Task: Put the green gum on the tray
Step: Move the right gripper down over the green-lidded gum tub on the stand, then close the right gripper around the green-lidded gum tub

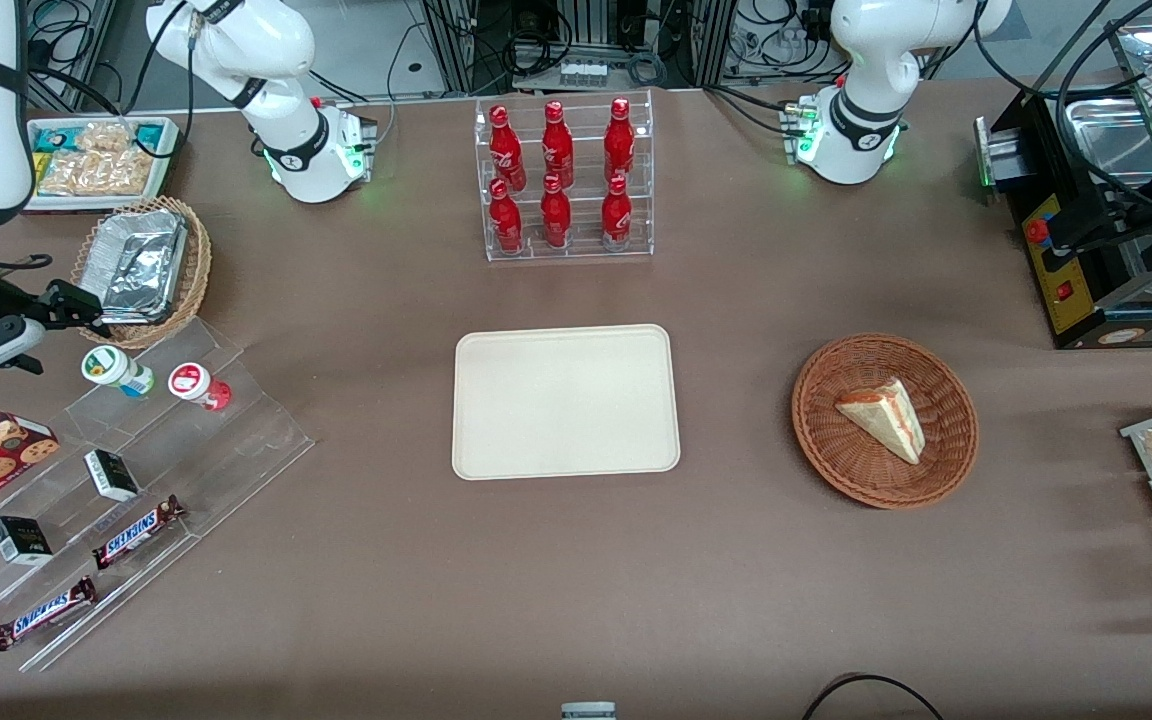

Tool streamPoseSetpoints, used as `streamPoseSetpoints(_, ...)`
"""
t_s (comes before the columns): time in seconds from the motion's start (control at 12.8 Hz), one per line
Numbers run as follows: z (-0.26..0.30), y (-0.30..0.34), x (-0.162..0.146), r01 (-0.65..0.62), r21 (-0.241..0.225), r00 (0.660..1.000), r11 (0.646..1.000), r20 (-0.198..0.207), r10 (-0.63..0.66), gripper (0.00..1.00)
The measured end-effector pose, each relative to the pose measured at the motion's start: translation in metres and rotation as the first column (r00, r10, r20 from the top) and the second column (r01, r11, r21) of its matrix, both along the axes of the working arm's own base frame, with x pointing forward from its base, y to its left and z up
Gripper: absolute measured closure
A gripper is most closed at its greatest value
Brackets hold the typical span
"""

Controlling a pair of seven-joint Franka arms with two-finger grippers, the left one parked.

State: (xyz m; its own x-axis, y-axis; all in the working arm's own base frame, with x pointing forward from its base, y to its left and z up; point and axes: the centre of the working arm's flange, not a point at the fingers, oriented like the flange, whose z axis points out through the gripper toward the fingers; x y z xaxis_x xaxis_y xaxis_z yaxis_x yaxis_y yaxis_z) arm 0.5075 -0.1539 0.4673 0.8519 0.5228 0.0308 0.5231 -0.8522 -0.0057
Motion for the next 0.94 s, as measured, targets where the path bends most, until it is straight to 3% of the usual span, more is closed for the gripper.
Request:
streamPoseSetpoints(0.55, -0.046, -0.008, -0.010, -0.031, -0.030, 0.997, 0.999, 0.075, 0.033, 0.00)
streamPoseSetpoints(0.94, -0.064, -0.020, -0.020, -0.015, -0.027, 0.998, 1.000, 0.068, 0.017, 0.00)
